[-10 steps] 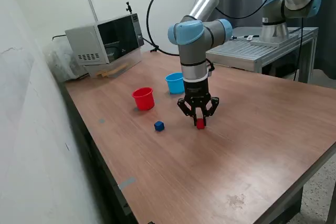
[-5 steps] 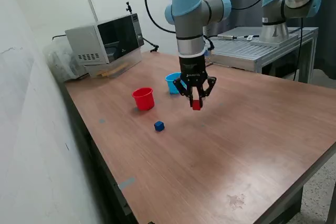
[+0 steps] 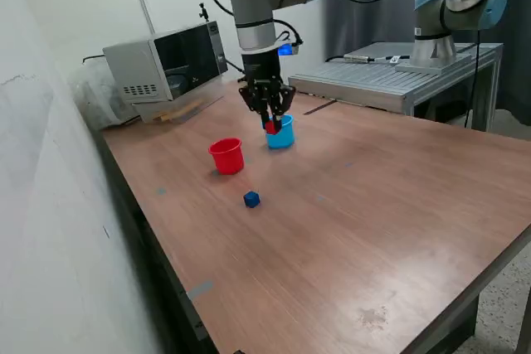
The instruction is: Place red objects in the red bin, and blue objects in the blue bin.
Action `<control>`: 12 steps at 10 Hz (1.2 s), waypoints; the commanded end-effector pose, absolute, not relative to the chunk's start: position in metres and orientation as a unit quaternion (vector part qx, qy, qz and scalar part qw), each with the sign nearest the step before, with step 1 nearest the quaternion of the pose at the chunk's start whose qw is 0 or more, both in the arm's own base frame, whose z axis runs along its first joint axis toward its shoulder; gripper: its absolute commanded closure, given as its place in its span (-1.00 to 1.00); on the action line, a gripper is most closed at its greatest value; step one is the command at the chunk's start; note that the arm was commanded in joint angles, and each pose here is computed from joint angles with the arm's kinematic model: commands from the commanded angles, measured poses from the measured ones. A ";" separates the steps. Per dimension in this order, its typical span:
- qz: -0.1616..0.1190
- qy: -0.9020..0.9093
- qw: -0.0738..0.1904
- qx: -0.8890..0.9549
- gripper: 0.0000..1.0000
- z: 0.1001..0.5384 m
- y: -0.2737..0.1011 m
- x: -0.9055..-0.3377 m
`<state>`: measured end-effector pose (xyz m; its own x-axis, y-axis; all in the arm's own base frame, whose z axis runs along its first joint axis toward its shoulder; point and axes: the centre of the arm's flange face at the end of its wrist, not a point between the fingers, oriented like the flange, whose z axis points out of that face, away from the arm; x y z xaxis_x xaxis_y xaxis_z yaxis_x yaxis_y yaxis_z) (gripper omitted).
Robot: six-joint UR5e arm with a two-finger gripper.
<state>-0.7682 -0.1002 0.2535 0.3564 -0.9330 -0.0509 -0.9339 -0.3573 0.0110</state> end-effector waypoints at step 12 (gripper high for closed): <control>0.079 0.700 -0.021 -0.709 1.00 0.203 0.069 -0.812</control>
<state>-0.8100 0.0685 0.2174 0.0145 -0.9963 -0.0847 -0.9894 -0.0265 0.1429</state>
